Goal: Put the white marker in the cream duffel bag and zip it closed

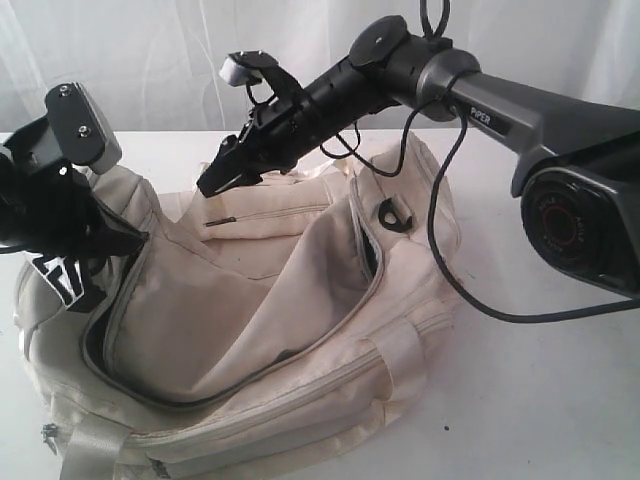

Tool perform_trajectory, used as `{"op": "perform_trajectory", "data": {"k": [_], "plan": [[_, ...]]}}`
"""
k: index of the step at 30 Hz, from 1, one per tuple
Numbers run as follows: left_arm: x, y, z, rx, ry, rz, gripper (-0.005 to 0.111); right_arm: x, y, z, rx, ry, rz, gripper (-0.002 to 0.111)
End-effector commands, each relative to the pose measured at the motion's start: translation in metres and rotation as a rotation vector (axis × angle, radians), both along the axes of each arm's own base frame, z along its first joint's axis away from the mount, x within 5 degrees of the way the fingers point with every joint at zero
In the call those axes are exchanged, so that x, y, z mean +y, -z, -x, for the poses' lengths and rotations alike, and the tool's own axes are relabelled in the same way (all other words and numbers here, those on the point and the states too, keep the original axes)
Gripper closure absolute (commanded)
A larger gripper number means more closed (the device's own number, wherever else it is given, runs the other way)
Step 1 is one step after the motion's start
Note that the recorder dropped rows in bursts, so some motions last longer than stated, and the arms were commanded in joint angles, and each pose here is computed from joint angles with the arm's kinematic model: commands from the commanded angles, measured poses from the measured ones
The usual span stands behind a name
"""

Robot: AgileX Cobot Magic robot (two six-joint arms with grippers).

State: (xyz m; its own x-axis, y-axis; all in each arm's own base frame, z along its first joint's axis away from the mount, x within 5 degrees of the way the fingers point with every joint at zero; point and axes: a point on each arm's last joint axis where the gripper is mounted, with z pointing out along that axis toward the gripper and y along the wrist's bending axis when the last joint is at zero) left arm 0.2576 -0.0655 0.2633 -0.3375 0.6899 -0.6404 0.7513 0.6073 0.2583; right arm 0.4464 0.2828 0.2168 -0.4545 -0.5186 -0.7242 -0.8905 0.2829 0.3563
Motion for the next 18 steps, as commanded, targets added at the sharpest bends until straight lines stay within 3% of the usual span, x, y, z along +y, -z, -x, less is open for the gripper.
{"op": "perform_trajectory", "data": {"k": [1, 7, 10, 12, 14, 18], "plan": [[-0.001, -0.004, 0.002, 0.009, -0.011, 0.029, 0.107, -0.003, -0.008, -0.011, -0.094, 0.056, 0.002, 0.045], [-0.001, -0.004, 0.001, 0.006, -0.029, 0.042, 0.107, 0.017, -0.015, -0.015, -0.246, 0.139, -0.043, 0.046], [-0.002, -0.003, 0.003, 0.057, -0.057, 0.081, 0.107, 0.017, -0.01, -0.005, 0.007, 0.192, -0.025, 0.046], [-0.007, -0.002, 0.007, 0.098, -0.01, 0.121, 0.107, 0.013, -0.004, 0.008, 0.116, 0.091, 0.058, 0.046], [-0.014, 0.006, 0.008, 0.101, 0.084, 0.157, 0.107, 0.003, -0.002, 0.01, 0.153, 0.039, 0.095, 0.046], [-0.023, 0.015, -0.004, 0.069, 0.102, 0.276, 0.107, -0.018, -0.003, -0.003, 0.155, 0.08, 0.073, 0.046]]}}
